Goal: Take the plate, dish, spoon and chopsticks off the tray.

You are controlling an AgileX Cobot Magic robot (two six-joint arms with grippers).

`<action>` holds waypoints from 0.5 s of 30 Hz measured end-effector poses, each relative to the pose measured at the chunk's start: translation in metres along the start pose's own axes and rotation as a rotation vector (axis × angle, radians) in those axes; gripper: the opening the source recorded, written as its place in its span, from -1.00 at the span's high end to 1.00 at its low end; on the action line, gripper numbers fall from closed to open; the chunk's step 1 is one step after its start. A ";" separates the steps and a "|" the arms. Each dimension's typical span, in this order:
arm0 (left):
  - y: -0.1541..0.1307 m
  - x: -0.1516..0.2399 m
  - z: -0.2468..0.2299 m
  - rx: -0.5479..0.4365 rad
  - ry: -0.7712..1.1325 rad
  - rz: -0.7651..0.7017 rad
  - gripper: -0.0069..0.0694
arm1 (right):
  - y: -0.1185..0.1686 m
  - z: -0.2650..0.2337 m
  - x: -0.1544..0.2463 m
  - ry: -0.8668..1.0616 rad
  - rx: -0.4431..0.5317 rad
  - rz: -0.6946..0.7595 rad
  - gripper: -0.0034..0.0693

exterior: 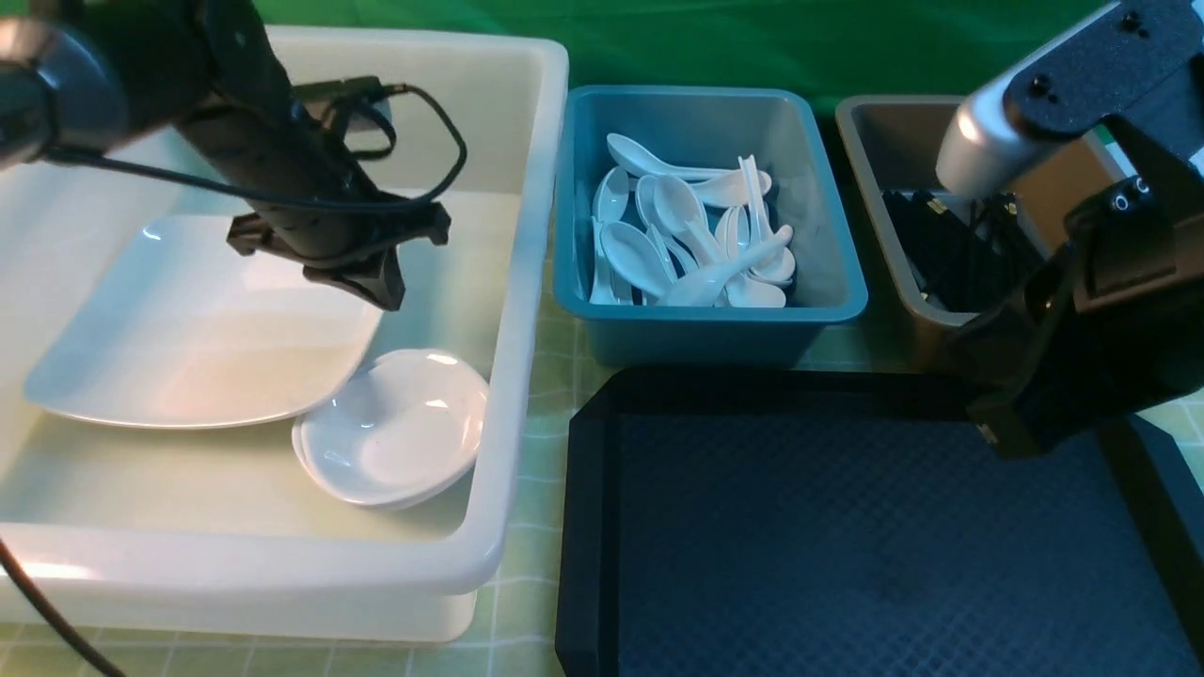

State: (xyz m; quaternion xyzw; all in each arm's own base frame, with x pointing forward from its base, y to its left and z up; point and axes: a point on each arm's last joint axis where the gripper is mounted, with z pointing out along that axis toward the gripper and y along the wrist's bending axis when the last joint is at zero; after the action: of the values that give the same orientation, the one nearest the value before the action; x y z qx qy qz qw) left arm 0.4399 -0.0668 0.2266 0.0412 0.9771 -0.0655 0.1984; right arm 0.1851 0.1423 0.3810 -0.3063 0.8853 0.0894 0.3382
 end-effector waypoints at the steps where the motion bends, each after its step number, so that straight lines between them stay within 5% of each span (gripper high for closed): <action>1: 0.000 0.000 0.001 0.000 0.000 0.000 0.87 | 0.000 0.000 0.000 0.000 0.000 0.000 0.90; 6: 0.009 -0.001 0.013 -0.087 -0.003 0.033 0.87 | 0.000 0.001 0.000 -0.003 0.000 0.002 0.90; 15: 0.006 -0.006 0.011 -0.054 0.004 -0.013 0.87 | 0.000 0.001 -0.001 -0.020 -0.001 0.003 0.88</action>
State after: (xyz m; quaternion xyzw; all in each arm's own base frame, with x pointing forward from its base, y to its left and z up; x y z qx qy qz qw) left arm 0.4504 -0.0633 0.2181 0.0298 0.9791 -0.0404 0.1969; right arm 0.1862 0.1433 0.3814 -0.3042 0.8823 0.0933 0.3468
